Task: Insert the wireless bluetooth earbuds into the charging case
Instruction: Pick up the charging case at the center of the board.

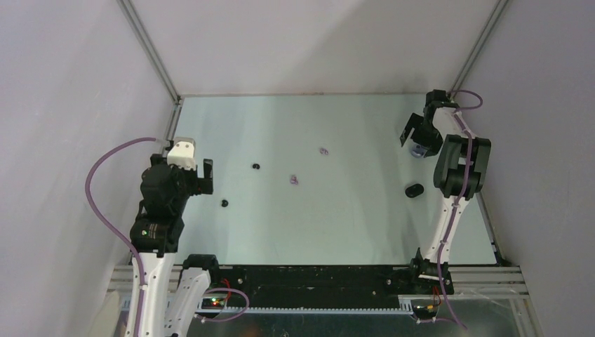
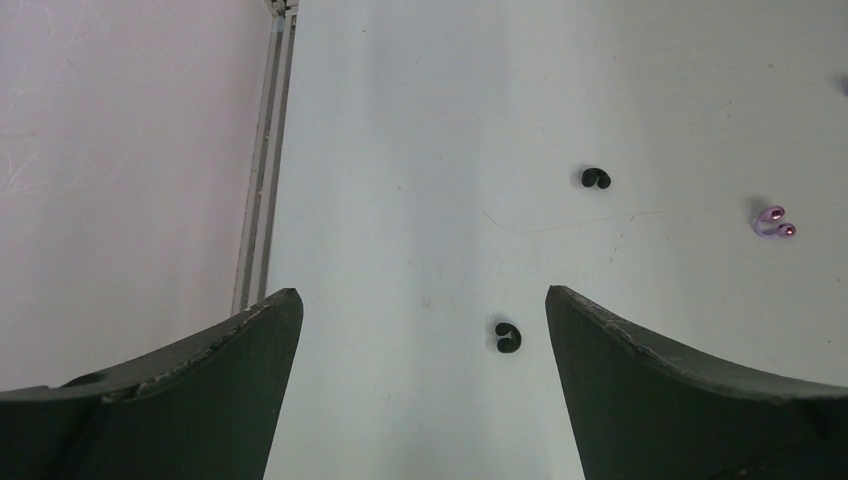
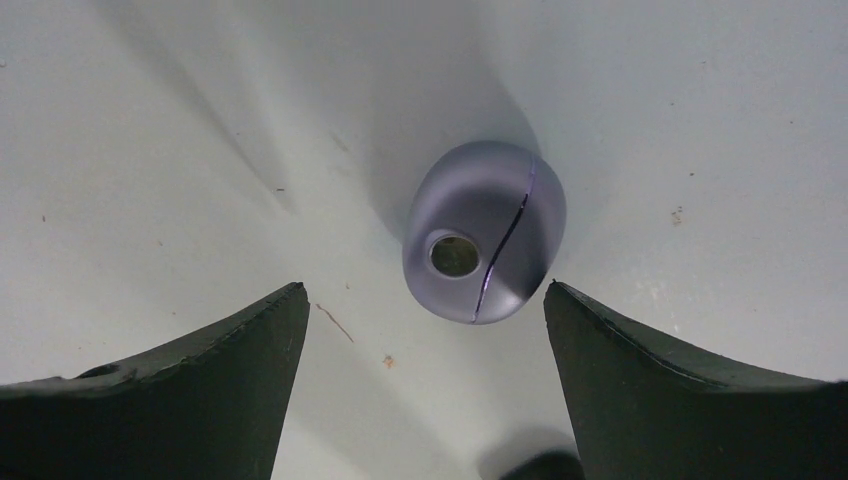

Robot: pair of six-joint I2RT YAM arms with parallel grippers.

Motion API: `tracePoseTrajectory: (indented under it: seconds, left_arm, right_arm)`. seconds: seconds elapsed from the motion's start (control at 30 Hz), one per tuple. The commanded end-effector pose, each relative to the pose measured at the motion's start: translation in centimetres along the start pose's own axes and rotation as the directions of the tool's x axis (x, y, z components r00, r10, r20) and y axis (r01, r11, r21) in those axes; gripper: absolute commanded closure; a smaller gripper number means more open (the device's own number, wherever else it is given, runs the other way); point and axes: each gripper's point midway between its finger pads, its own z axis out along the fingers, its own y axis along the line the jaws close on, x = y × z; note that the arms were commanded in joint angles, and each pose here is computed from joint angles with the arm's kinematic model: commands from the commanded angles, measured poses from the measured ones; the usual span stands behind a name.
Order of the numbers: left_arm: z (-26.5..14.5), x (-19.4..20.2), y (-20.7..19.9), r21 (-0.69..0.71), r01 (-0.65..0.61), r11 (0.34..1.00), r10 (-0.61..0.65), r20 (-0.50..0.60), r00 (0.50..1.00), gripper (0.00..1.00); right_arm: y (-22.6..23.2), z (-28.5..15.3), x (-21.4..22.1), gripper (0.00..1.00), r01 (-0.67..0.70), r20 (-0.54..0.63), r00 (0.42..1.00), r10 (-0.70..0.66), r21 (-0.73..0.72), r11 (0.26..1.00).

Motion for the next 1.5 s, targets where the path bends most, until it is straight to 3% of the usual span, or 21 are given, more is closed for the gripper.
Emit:
tracePoseTrajectory:
  seconds: [0.0,0.47,0.93,1.47]
  left_arm:
    - [0.1,-0.2,-0.3,0.019,-0.024,1.0,0.023,0.006,1.0,0.01]
    - [0.1,-0.2,-0.4,0.022,-0.027,0.999,0.027,0.005,1.0,0.01]
    - [-0.1,-0.2,-0.5,0.027,-0.029,0.999,0.028,0.01,1.0,0.01]
    - [0.1,-0.1,-0.7,0.038,-0.033,0.999,0.033,0.003,0.999,0.01]
  right_arm:
    - [1.3,-0.7,-1.5,0.08,0.016,0.043,0.999,-0.015,-0.024,1.0]
    - [3.2,-0.1,-1.5,0.07,0.108,0.055,0.993,-0.108,0.004,0.994]
    - [4.0,0.4,-1.1,0.14,0.192,0.051,0.98,-0.193,0.028,0.981]
    - [3.6,0.3,-1.4,0.17,0.218,0.072,0.972,-0.226,0.096,0.971]
